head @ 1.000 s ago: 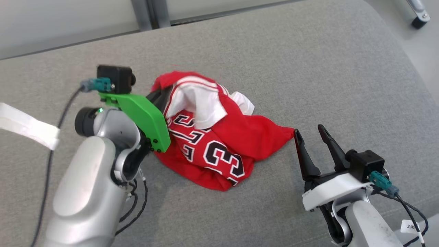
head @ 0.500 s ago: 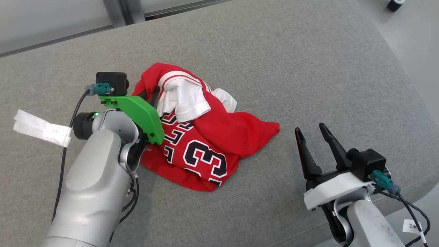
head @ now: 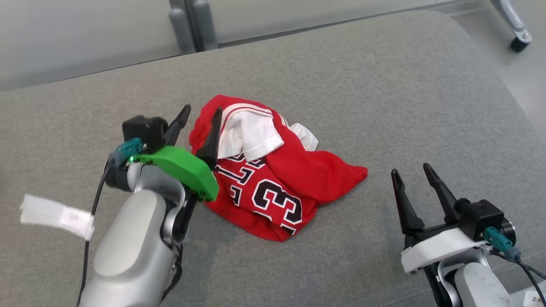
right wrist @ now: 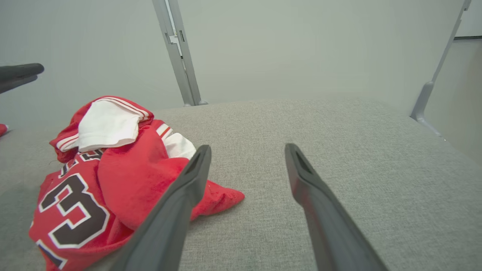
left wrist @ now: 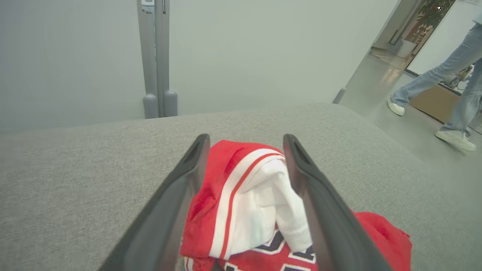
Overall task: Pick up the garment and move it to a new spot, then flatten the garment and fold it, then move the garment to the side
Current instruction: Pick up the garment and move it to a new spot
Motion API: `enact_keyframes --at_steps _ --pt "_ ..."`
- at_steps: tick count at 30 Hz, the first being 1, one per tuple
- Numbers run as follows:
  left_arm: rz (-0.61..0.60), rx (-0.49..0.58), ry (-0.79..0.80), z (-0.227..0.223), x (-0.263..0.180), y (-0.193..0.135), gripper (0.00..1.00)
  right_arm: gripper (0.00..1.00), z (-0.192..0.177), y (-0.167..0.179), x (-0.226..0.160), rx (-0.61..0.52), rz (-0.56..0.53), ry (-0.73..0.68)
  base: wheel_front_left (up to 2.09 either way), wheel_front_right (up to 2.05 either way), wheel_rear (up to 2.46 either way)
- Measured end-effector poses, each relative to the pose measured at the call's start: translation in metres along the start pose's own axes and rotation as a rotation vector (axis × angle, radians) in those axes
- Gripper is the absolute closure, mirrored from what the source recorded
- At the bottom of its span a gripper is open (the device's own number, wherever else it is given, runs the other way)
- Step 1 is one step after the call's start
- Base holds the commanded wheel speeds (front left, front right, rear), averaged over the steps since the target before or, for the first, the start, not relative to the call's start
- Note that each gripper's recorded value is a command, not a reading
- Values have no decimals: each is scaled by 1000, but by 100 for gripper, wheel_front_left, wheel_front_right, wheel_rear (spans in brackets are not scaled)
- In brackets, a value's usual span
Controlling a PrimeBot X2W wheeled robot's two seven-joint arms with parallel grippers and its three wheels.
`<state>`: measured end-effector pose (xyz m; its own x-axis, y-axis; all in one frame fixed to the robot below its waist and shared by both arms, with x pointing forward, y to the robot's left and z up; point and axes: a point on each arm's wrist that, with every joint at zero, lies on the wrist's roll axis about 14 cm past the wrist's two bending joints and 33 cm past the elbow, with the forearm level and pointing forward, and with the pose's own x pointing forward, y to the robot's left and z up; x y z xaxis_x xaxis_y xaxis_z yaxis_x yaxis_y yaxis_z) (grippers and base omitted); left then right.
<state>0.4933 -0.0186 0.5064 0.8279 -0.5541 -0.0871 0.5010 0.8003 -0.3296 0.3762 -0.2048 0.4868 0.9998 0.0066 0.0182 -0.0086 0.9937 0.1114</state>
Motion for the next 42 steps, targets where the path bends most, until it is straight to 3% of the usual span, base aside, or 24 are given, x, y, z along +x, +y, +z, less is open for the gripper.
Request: enact_keyframes --at_steps 5,13,24,42 --pt "83 49 -55 -4 -52 24 0 0 11 5 -1 -46 38 -31 0 0 0" --pt "324 95 -94 -25 -153 78 0 0 22 18 0 -97 109 -65 0 0 0" --pt "498 121 -156 -27 -244 104 0 0 8 31 -1 -124 161 -20 0 0 0" --pt "522 101 -174 -34 -262 106 0 0 -1 17 -10 -99 94 6 0 0 0"
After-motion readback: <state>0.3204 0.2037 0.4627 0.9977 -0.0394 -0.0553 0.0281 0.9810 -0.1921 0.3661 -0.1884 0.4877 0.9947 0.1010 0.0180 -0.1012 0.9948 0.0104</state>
